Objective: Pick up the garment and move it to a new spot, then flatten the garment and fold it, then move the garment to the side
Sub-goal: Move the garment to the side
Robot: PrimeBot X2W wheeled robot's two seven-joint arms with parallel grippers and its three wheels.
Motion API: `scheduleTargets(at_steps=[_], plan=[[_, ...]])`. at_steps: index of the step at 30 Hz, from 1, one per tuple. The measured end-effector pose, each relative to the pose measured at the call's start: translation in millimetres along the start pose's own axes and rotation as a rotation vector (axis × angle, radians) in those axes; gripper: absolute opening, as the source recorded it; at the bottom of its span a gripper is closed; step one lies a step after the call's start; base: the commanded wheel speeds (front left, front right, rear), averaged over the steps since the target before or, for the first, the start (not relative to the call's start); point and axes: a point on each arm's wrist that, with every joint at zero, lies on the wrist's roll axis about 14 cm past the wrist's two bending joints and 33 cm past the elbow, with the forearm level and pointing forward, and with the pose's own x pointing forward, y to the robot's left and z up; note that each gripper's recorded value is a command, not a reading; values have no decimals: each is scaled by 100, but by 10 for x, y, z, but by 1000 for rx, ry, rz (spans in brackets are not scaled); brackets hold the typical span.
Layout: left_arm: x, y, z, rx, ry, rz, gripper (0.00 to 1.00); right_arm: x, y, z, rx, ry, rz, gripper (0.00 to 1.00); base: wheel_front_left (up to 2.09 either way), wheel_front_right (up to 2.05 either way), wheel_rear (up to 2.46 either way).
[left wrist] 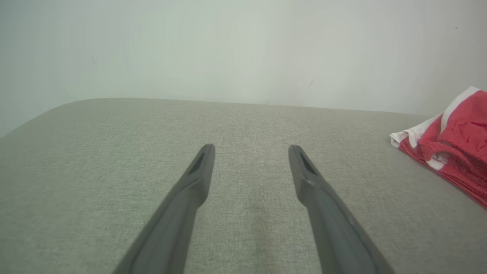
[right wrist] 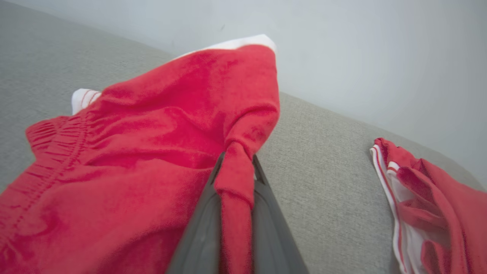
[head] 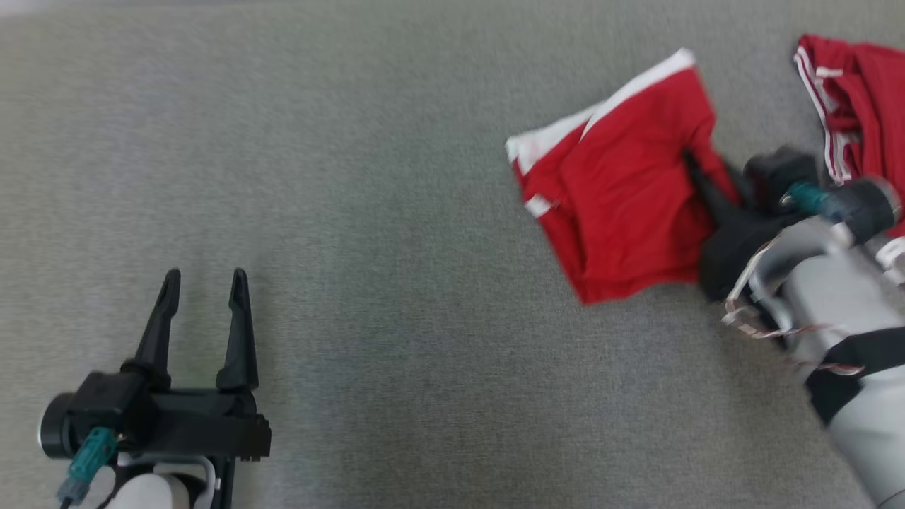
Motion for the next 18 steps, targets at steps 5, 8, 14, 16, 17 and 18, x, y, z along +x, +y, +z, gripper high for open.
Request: scheduleTargets(at_steps=[5, 8, 14, 16, 17, 18], plan=[[223, -141, -177, 14, 18, -62, 100, 18, -587, 25, -70, 7, -74, 0, 0, 0, 0], [341, -242, -305, 12, 31, -101, 100, -33, -941, 43, -106, 14, -127, 0, 0, 0, 0], [498, -509, -541, -5, 52, -188, 100, -349, -1647, 20, -189, 82, -248, 0, 0, 0, 0], [533, -592, -593, -11, 54, -215, 100, -473, -1865, 27, -209, 109, -294, 0, 0, 0, 0], [549, -626, -613, -12, 53, -228, 100, -532, -1959, 27, -223, 124, -313, 0, 0, 0, 0], [558, -660, -630, -14, 52, -240, 100, -577, -2041, 37, -227, 132, -332, 0, 0, 0, 0]])
